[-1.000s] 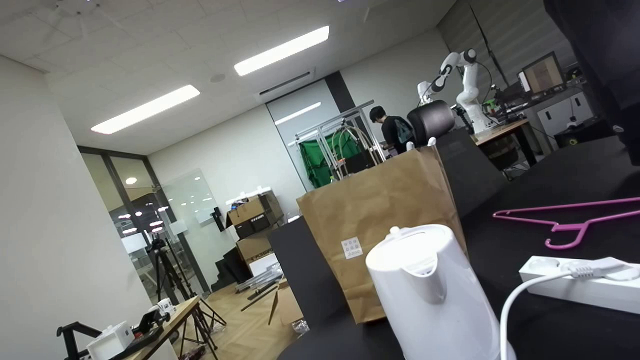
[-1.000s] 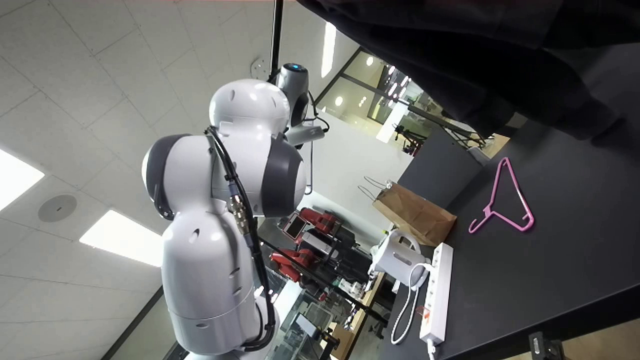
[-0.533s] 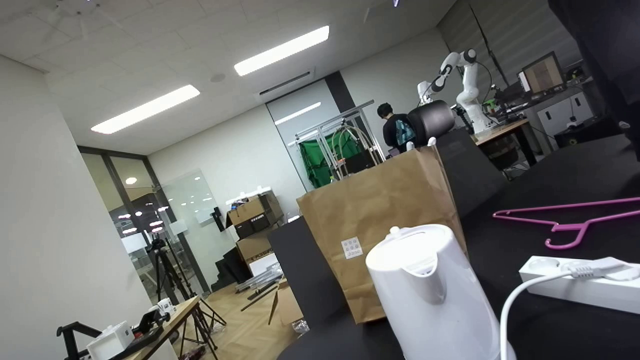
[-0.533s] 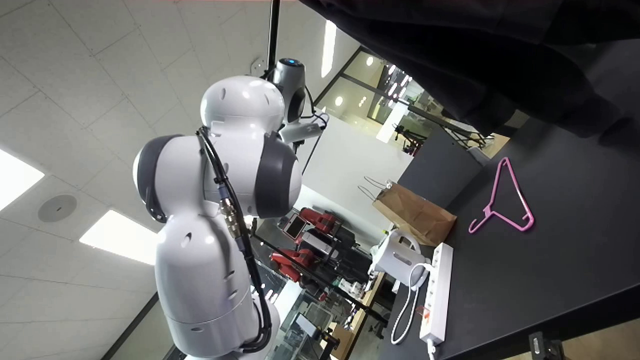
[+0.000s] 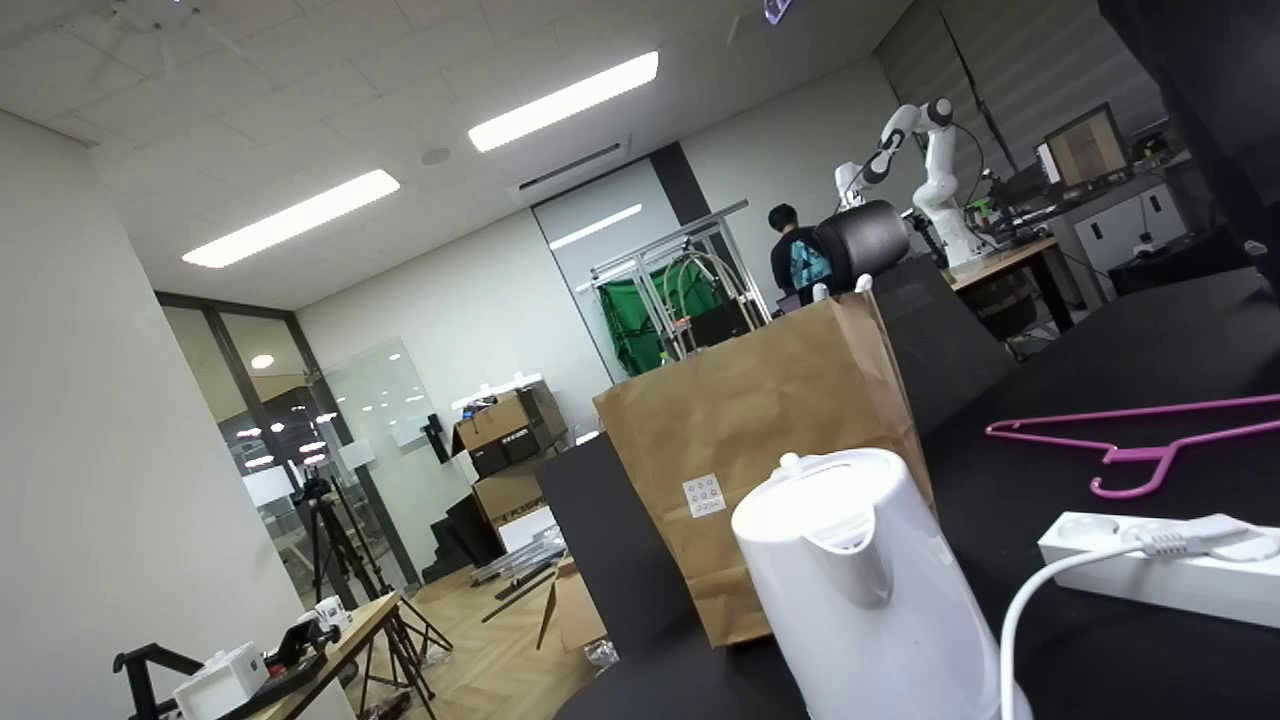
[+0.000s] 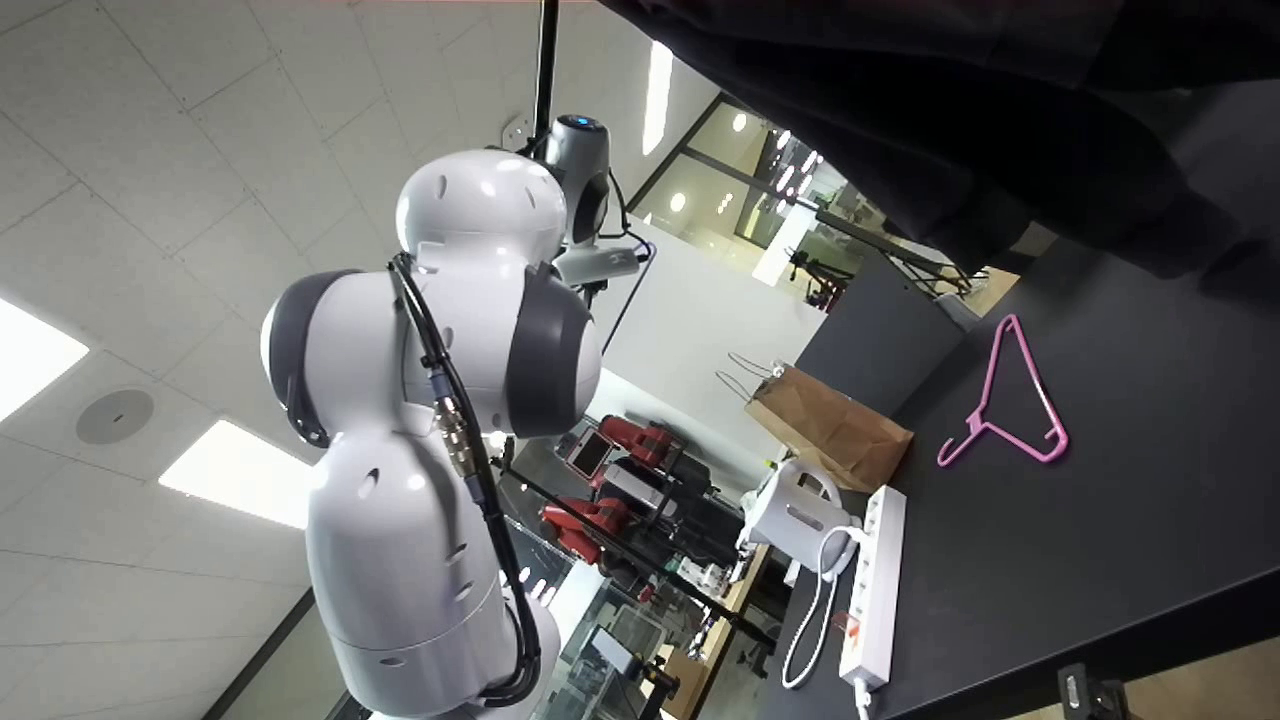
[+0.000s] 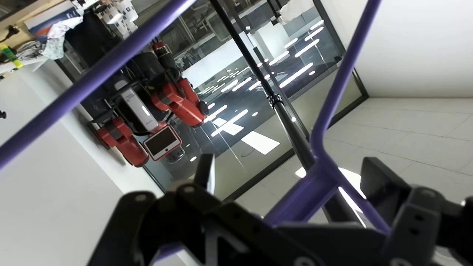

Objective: Hang the blue coat hanger on the rod

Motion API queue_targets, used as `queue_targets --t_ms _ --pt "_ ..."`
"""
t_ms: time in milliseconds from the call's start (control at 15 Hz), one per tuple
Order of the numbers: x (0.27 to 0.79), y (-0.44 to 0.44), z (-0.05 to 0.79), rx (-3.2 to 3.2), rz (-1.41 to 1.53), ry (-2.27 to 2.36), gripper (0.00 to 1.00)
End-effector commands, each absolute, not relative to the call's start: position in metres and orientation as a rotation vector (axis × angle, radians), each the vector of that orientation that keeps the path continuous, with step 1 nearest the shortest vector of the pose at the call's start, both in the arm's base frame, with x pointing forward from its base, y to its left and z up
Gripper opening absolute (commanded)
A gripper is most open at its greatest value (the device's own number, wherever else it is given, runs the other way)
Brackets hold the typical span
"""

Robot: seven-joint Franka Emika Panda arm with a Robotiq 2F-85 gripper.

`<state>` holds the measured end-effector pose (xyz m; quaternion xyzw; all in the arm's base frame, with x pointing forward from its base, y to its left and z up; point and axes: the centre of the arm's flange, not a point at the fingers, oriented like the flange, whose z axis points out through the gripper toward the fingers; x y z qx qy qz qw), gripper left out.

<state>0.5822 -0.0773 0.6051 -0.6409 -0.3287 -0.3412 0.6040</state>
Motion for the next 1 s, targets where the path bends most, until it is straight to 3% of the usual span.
queue_targets --t_ms 0,933 --pt "0.571 -0.082 0.633 -1.588 -0.730 -0.752 1.00" --pt "0.543 -0.105 0.636 -1.738 -0.488 -0.676 1.00"
